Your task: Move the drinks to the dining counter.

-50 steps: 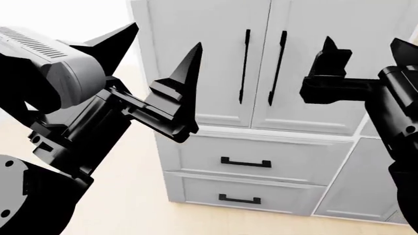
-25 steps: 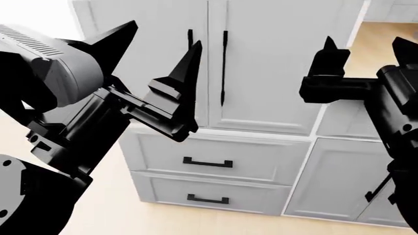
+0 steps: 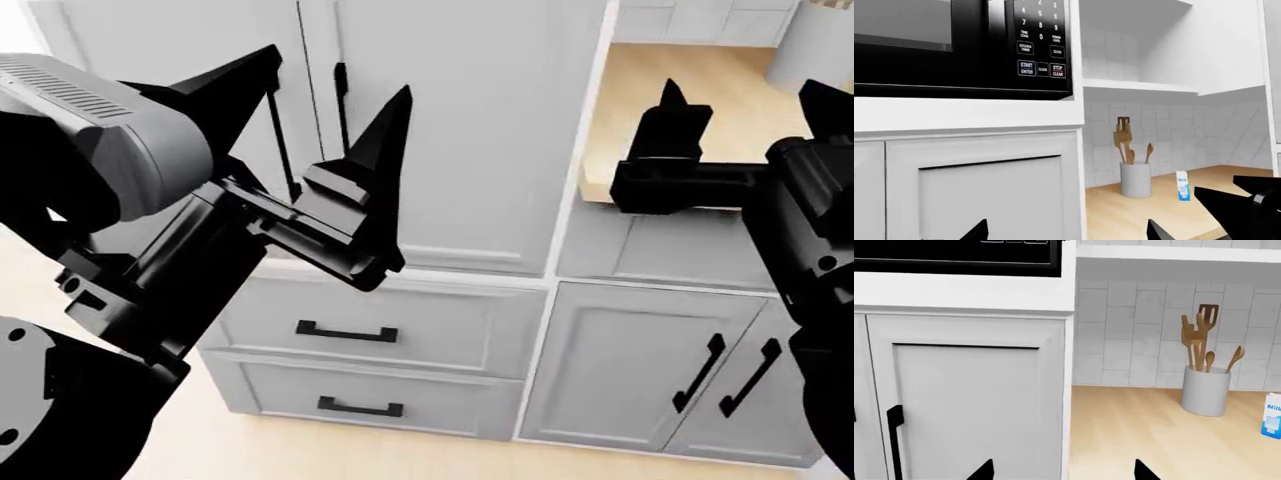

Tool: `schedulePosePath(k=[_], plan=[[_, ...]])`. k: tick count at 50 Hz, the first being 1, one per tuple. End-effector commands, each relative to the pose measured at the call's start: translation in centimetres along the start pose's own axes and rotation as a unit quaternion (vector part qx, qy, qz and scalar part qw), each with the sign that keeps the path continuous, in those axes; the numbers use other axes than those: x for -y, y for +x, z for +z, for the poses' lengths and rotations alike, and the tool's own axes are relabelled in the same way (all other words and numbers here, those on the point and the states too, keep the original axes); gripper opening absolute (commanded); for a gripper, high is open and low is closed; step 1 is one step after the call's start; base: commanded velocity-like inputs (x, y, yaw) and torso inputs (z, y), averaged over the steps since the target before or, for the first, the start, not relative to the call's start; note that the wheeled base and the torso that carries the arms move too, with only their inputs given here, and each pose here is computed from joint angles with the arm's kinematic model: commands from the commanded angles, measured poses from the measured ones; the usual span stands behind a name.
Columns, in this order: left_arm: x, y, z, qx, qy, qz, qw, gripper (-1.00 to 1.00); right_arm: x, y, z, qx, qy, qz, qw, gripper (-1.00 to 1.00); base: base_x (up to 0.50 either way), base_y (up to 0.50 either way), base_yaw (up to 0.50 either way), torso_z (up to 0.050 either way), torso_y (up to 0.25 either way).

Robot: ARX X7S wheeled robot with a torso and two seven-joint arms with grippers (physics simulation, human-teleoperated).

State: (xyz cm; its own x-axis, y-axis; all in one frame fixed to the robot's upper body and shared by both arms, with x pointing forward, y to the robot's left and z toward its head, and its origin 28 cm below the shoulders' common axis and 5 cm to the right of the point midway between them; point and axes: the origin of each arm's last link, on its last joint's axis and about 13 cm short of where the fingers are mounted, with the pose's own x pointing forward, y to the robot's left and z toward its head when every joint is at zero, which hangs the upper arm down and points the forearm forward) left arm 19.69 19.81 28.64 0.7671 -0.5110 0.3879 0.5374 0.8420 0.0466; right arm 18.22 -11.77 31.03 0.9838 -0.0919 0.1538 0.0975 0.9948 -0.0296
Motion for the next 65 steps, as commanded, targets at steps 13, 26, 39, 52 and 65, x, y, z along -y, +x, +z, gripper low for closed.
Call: schedulePosePath(k=[13, 26, 39, 52, 65], plan=[[-0.02, 0.04, 0.03, 0.000, -0.001, 0.000, 1.000, 1.00, -0.15, 0.23, -0.05, -0.003, -0.005, 0.004, 1.000, 1.00, 0.06, -0.50, 0.00, 0.000, 0.000], [-0.06, 0.05, -0.04, -0.001, 0.000, -0.001, 1.000, 1.00, -0.14, 0.18, -0.07, -0.002, -0.007, 0.004, 1.000, 1.00, 0.04, -0.50, 0.00, 0.000, 0.000], [-0.05, 0.02, -0.03, -0.001, 0.000, -0.001, 1.000, 1.00, -0.14, 0.15, -0.09, -0.003, -0.008, 0.004, 1.000, 1.00, 0.02, -0.50, 0.00, 0.000, 0.000], [0.02, -0.02, -0.11, -0.002, 0.001, -0.001, 1.000, 1.00, -0.07, 0.07, -0.12, -0.003, -0.004, 0.006, 1.000, 1.00, 0.02, -0.50, 0.00, 0.000, 0.000], [0.07, 0.06, 0.01, -0.001, 0.001, -0.003, 1.000, 1.00, -0.13, 0.12, 0.01, -0.002, -0.008, 0.004, 1.000, 1.00, 0.45, -0.31, 0.00, 0.000, 0.000]])
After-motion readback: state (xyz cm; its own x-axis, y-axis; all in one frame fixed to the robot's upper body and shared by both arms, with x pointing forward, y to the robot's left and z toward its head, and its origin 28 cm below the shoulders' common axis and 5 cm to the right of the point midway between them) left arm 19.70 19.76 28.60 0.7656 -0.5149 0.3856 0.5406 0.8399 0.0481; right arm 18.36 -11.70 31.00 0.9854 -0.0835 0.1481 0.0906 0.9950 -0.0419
